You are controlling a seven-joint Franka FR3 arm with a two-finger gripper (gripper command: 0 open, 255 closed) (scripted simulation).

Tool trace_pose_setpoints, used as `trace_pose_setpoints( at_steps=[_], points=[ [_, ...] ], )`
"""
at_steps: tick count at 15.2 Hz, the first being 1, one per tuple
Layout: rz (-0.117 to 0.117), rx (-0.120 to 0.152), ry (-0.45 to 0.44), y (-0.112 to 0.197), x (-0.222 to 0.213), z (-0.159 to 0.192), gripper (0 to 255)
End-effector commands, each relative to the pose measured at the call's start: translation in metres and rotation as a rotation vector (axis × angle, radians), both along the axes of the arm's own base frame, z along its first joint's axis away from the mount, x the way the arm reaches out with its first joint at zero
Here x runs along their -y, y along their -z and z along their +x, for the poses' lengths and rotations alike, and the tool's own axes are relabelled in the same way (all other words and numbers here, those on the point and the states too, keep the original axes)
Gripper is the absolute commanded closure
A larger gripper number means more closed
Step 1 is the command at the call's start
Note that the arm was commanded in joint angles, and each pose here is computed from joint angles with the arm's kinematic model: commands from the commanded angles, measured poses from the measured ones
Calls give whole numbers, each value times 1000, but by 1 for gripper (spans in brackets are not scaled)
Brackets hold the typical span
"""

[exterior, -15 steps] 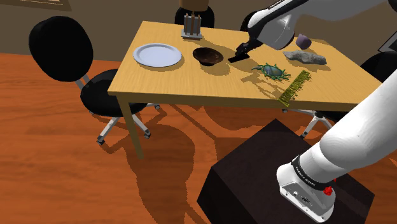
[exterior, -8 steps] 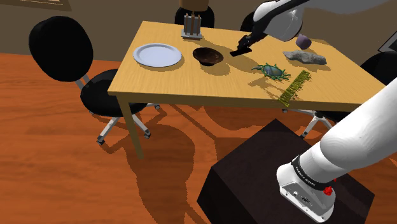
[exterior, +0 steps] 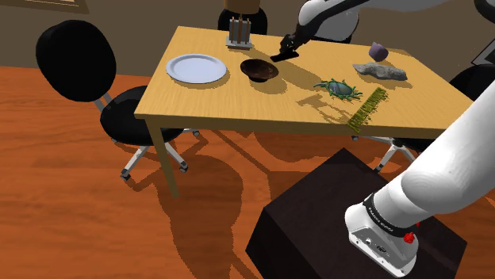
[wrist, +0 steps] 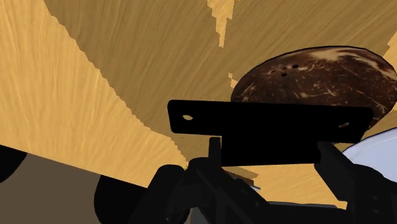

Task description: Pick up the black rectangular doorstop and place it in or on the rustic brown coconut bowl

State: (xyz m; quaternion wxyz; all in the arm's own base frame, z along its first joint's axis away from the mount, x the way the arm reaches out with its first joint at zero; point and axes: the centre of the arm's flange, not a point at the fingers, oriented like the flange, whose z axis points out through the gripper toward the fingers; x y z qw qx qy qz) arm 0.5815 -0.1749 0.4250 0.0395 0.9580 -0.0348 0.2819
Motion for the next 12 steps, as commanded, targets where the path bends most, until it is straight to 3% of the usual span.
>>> trace_pose_setpoints(
  at_steps=[1, 7, 12],
  points=[
    [0, 0, 2, -2, -16, 22, 255],
    [0, 0, 2, -9, -61, 87, 255],
    [0, 0, 2, 11, -64, 92, 255]
  ],
)
